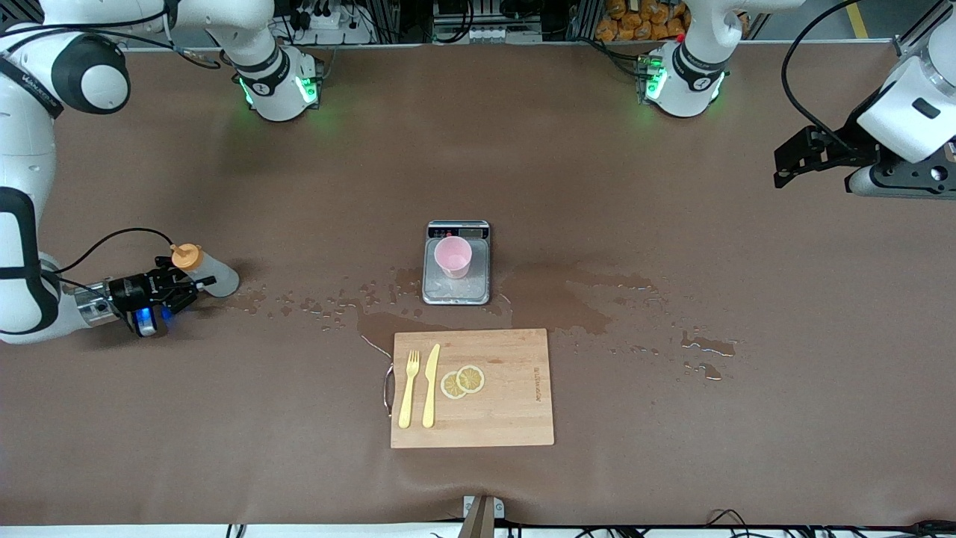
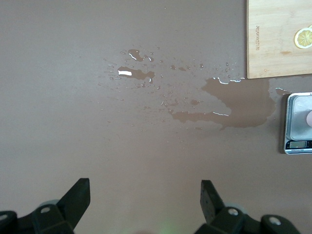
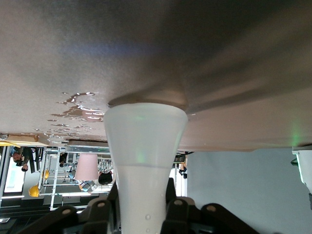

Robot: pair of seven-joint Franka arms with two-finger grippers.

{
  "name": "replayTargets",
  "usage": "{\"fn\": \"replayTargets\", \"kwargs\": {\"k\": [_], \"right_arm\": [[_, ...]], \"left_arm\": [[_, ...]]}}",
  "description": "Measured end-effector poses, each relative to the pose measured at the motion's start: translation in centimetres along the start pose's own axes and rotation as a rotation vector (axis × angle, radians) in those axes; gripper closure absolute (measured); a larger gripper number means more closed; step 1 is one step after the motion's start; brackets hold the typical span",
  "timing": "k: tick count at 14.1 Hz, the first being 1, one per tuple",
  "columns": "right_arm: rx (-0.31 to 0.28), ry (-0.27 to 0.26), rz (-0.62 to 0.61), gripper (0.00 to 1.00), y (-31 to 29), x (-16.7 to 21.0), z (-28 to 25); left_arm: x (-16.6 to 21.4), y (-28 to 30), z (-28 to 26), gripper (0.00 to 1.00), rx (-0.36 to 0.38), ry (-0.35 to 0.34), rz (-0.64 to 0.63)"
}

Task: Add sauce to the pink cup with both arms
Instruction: 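Lower the bottle onto the table and open the right gripper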

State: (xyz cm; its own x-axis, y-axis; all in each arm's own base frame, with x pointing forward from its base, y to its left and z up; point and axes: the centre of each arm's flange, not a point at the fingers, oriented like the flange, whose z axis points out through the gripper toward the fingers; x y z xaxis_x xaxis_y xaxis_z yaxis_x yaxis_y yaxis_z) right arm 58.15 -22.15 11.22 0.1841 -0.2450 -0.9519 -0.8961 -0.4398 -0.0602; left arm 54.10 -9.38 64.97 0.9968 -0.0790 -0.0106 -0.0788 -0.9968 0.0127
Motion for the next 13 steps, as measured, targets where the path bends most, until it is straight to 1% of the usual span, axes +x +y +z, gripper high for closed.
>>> {"fn": "replayTargets", "kwargs": {"k": [2,3,4,6,8,10,12,13], "right_arm": [[0.001,0.003,-0.001,0.40,0.0,0.0,-0.1],[0.002,0.006,-0.003,0.28,0.0,0.0,-0.2],[0.003,0.010,-0.005,0.19,-0.1,-0.1,-0.3],[0.005,0.028,-0.013,0.00,-0.4,-0.5,-1.0],[0.007,0.065,-0.007,0.00,-1.1,-1.8,-2.5],[0.007,0.104,-0.012,0.00,-1.9,-3.9,-4.3],[-0.010,0.138,-0.033,0.00,-2.5,-6.8,-6.1],[-0.027,0.166,-0.047,0.00,-2.9,-8.6,-7.0]], "left_arm": [[0.0,0.0,0.0,0.00,0.000,0.000,0.000],[0.0,0.0,0.0,0.00,0.000,0.000,0.000],[0.0,0.0,0.0,0.00,0.000,0.000,0.000],[0.0,0.0,0.0,0.00,0.000,0.000,0.000],[0.0,0.0,0.0,0.00,0.000,0.000,0.000],[0.0,0.0,0.0,0.00,0.000,0.000,-0.001],[0.0,0.0,0.0,0.00,0.000,0.000,-0.001],[0.0,0.0,0.0,0.00,0.000,0.000,-0.001]]}}
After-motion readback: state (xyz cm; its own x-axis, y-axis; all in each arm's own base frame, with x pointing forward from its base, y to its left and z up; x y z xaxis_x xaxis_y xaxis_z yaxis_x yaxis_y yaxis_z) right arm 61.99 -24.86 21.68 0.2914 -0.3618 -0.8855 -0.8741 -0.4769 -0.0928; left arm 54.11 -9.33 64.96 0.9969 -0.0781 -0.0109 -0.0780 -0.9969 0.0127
